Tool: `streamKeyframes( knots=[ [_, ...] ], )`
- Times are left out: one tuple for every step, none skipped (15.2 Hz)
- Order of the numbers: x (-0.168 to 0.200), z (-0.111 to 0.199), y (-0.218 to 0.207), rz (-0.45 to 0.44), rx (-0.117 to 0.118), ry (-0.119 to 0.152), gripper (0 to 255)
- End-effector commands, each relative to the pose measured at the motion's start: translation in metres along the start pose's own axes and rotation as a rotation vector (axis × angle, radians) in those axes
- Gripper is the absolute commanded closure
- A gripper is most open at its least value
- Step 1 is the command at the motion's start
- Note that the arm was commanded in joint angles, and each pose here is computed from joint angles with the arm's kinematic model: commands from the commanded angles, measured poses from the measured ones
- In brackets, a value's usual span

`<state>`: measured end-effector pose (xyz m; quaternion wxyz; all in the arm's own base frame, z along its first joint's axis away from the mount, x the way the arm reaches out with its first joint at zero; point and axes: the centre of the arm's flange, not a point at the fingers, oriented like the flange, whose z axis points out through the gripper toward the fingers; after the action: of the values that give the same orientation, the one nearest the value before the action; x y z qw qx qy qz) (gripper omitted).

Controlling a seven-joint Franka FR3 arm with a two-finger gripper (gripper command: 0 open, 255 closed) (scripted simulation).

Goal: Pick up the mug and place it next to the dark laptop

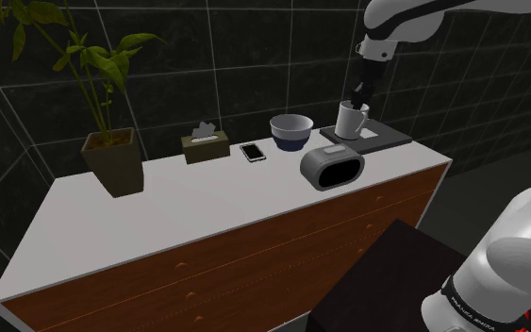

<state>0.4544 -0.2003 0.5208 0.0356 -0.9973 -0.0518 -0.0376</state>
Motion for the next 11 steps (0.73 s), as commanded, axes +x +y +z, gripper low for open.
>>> streamKeyframes(
  knots=[
    [-0.015,-0.002,0.022,-0.001,0.000,0.000,255],
    [-0.021,-0.003,0.033,-0.001,0.000,0.000,255],
    [-0.028,-0.005,0.045,-0.001,0.000,0.000,255],
    [-0.034,-0.006,0.056,-0.001,0.000,0.000,255],
    [-0.041,-0.007,0.068,-0.001,0.000,0.000,255],
    [-0.048,-0.009,0.079,-0.001,0.000,0.000,255],
    [-0.054,-0.010,0.090,-0.001,0.000,0.000,255],
    [-0.061,-0.011,0.102,-0.001,0.000,0.000,255],
    [-0.067,-0.013,0.113,-0.001,0.000,0.000,255],
    [-0.074,-0.014,0.124,-0.001,0.000,0.000,255],
    [-0.080,-0.015,0.136,-0.001,0.000,0.000,255]
  ],
)
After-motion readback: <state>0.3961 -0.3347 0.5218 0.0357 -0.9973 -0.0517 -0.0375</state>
